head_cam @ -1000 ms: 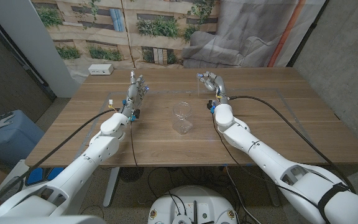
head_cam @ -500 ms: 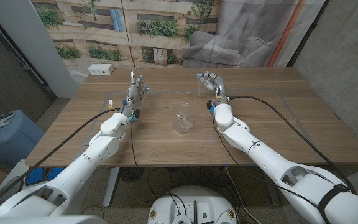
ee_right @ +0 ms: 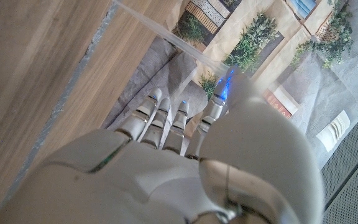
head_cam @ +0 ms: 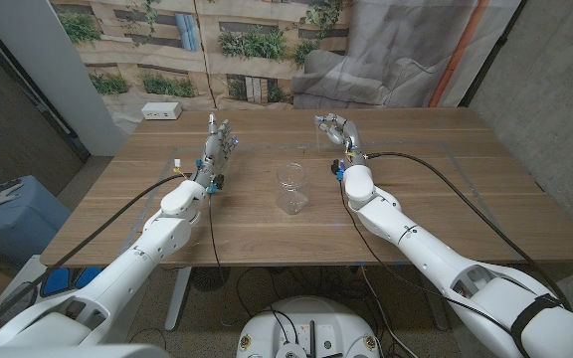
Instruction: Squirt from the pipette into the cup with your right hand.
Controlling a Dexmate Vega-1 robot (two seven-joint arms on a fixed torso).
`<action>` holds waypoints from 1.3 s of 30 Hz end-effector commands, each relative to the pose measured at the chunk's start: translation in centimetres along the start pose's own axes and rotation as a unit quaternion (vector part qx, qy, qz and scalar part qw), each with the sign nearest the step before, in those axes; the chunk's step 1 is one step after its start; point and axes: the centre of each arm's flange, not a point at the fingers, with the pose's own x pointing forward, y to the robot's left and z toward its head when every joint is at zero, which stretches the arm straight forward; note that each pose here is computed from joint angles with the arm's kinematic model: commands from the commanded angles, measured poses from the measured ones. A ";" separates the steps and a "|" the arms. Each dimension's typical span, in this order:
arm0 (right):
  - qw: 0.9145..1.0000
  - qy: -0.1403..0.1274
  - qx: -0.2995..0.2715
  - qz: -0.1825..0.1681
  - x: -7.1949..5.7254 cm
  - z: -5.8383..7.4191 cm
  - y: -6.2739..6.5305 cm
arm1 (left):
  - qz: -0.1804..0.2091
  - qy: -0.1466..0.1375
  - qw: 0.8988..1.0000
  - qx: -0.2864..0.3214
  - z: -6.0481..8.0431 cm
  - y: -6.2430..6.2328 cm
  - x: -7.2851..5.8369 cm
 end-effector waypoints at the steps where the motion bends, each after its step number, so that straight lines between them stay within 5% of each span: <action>1: 1.000 -0.002 0.003 0.014 0.1 0.0 0.1 | 0.000 0.000 1.000 0.000 0.0 0.0 0.0; 25: 1.000 -0.006 0.006 0.015 -0.4 0.1 -0.3 | 0.000 0.000 1.000 0.000 0.0 0.0 0.0; 39: 0.999 -0.035 0.001 0.004 -0.3 1.5 -1.6 | 0.000 0.000 1.000 0.000 0.0 0.0 0.0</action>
